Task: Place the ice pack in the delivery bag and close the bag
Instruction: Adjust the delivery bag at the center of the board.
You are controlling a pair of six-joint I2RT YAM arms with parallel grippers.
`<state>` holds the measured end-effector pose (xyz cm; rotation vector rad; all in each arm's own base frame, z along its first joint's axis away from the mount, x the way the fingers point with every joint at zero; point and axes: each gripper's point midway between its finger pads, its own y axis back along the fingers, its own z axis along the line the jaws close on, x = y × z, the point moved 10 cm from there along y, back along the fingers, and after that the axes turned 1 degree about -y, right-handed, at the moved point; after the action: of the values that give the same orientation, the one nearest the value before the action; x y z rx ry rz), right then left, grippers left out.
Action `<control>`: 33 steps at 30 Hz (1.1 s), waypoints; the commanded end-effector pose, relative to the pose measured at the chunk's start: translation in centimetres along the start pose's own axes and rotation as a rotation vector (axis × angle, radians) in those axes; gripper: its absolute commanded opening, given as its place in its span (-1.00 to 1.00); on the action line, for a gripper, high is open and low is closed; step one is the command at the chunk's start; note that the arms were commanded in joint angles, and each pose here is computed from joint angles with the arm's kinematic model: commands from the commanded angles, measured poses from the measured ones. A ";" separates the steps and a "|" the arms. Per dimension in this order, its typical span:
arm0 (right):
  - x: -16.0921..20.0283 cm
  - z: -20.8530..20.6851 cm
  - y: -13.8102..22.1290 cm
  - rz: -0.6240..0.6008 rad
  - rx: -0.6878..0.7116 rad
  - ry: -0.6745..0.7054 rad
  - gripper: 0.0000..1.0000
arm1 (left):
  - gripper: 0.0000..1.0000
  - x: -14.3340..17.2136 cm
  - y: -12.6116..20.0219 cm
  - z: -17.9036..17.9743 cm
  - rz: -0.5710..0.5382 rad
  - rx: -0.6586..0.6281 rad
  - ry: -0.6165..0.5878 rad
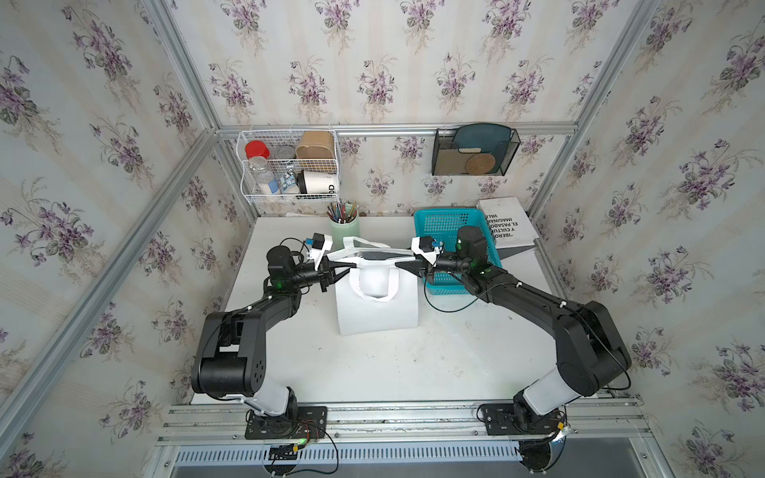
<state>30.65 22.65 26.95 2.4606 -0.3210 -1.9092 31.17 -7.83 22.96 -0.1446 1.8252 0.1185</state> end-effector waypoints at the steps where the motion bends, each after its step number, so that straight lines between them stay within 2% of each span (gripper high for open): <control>1: 0.2 0.3 0.5 0.036 0.021 0.092 -0.72 | -1.00 -0.3 0.2 -0.2 0.005 0.031 -0.021; 6: 0.4 0.8 1.4 0.075 0.055 0.146 -1.00 | -1.00 -0.4 0.8 -0.1 0.007 0.032 0.002; 13: 1.3 2.1 2.5 0.146 0.184 0.311 -1.00 | -1.00 -0.6 1.4 0.2 0.012 0.040 0.047; 18: 2.4 3.8 0.6 0.282 0.279 0.507 -1.00 | -1.00 -0.7 1.4 0.4 0.013 0.044 0.065; 20: 2.5 4.0 0.3 0.301 0.332 0.551 -1.00 | -1.00 -0.8 1.3 0.4 0.013 0.043 0.067; 26: 2.2 3.8 0.0 0.308 0.409 0.570 -1.00 | -1.00 -0.7 1.5 0.1 0.012 0.038 0.065; 28: 2.3 3.9 0.1 0.309 0.405 0.565 -1.00 | -0.76 -0.7 2.0 0.0 0.007 0.020 0.057; 33: 2.5 4.3 0.1 0.300 0.386 0.544 -1.00 | -0.30 -1.3 3.9 -0.6 -0.016 -0.055 0.010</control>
<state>26.79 23.10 24.44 2.9006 -0.9169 -1.0455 30.63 -4.65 23.95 -0.1815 1.8875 0.1416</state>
